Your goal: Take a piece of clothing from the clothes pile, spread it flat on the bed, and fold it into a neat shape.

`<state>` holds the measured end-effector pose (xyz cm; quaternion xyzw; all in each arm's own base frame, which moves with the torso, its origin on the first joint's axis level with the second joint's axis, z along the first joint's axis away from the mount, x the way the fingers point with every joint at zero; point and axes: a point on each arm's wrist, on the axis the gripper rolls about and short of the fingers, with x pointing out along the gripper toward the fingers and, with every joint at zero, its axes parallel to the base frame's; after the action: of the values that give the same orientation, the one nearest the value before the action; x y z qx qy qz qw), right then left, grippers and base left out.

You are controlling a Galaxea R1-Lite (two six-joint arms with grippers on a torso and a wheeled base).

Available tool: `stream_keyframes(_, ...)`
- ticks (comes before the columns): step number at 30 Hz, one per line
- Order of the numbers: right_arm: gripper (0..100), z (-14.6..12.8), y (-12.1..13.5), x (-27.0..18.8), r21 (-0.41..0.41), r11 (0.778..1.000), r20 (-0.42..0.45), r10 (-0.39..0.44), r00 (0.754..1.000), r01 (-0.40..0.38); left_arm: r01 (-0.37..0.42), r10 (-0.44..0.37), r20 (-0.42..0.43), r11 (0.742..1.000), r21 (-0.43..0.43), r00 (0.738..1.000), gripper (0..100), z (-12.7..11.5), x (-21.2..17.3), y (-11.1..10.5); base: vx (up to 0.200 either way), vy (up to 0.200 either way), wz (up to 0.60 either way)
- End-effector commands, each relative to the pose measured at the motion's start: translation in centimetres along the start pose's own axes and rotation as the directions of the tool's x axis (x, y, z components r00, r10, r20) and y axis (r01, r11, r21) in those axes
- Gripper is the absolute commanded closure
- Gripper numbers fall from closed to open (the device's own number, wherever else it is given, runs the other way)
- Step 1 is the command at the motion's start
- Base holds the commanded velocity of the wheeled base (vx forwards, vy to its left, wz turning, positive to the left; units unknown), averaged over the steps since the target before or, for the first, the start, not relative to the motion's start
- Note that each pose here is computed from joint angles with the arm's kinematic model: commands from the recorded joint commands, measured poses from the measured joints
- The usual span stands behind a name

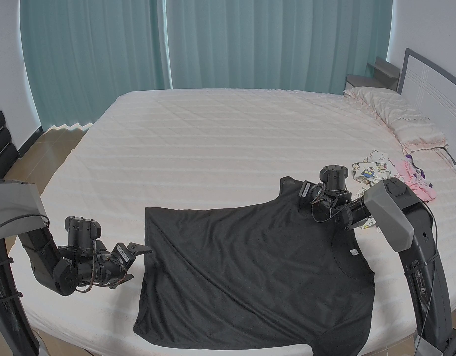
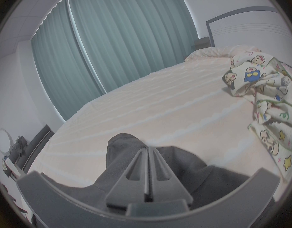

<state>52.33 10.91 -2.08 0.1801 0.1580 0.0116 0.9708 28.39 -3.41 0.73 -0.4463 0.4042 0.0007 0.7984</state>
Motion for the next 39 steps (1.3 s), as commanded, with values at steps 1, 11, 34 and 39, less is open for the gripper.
stream_keyframes(1,100,2.0,-0.3,-0.3,0.020,1.000,0.045,-0.002,0.999,0.001,-0.001,0.001,-0.001,1.000,-0.001,1.000,0,0.0,0.0,0.0,0.000,0.000,0.00)
stream_keyframes(11,100,3.5,0.5,-0.7,0.031,0.999,0.116,0.032,0.993,-0.036,-0.001,0.001,-0.001,1.000,0.001,1.000,0,0.0,0.0,0.0,0.000,0.000,0.00)
stream_keyframes(34,0,3.8,-1.2,-3.3,0.036,0.998,0.049,-0.044,0.998,0.042,-0.005,0.005,-0.004,1.000,-0.001,1.000,0,-0.1,0.0,0.1,0.000,0.000,0.00)
stream_keyframes(39,0,4.6,-1.9,-8.8,0.134,0.984,0.020,-0.117,0.993,0.113,-0.010,0.010,-0.010,1.000,0.001,1.000,0,-0.5,-0.4,0.1,0.000,0.000,0.00)
